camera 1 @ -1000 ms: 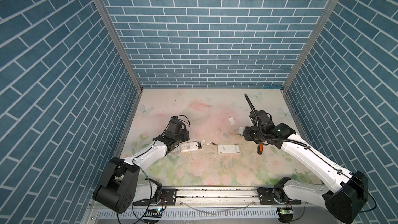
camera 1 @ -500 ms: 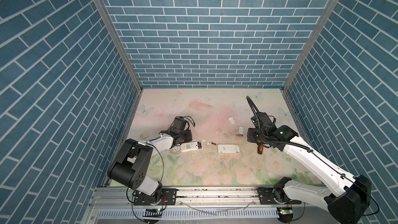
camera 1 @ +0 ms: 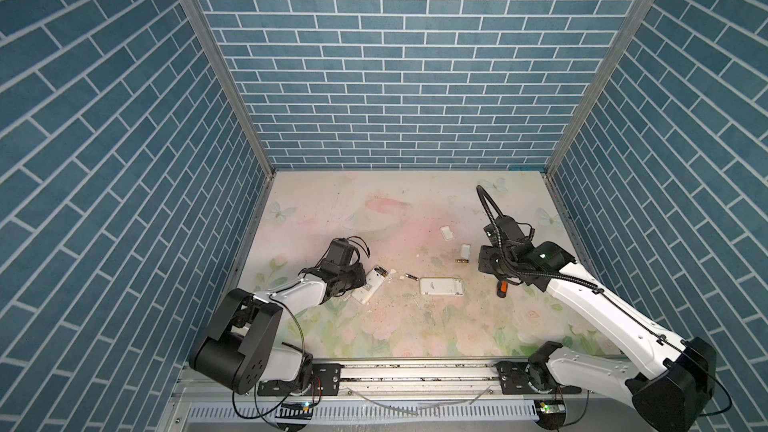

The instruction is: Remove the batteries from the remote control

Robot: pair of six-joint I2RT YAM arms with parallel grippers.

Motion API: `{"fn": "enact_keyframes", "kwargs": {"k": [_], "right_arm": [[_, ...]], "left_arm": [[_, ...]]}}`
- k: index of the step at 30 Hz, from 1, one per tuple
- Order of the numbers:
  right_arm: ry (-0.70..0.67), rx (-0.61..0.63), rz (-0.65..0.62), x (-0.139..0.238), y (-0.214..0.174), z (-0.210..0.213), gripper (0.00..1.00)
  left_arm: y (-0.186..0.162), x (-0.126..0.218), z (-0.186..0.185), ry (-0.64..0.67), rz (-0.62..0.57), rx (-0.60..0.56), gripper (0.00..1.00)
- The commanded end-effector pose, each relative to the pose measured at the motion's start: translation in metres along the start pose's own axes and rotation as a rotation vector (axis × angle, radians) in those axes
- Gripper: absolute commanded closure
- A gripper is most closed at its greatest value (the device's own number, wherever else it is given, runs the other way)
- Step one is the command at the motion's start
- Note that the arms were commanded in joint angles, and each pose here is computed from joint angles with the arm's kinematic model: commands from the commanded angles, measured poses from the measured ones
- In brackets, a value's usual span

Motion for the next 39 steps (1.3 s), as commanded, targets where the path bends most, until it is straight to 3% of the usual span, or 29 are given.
{"fn": "enact_keyframes", "kwargs": {"k": [1,10,18,26,29,33,39], "right_arm": [[-0.099,-0.034,0.034,-0.011,-0.008,-0.015,0.59],[-0.275,-0.123,0.144,-0.025,-0.026,-0.053,0.46],[-0.296,-0.202,0.235,-0.059,-0.035,-0.075,0.4],[-0.298,-0.204,0.301,-0.093,-0.035,-0.08,0.4],[-0.305,-0.213,0.318,-0.103,-0.036,-0.084,0.45],[-0.316,-0.212,0.333,-0.111,-0.042,-0.089,0.59],[-0.291,-0.184,0.297,-0.096,-0.035,-0.088,0.92]], "left_arm": [[-0.007,0.002,0.002,0.03,0.036,0.001,0.75],[0.024,0.014,-0.016,0.005,-0.015,-0.022,0.52],[0.054,0.047,-0.035,-0.031,-0.102,-0.064,0.49],[0.062,0.075,-0.043,-0.054,-0.172,-0.072,0.48],[0.063,0.08,-0.044,-0.056,-0.184,-0.071,0.47],[0.065,0.086,-0.046,-0.068,-0.194,-0.074,0.45],[0.077,0.094,-0.056,-0.113,-0.214,-0.087,0.41]]}}
Point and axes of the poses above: each gripper's point midway between its finger pads, its own x axis back along the fingers, its own z axis along the line the jaws close on, y = z × x, the point moved 10 cm from there along x, back along the fingers, and after that the axes turned 8 degrees about -x, right-handed, at the moved point
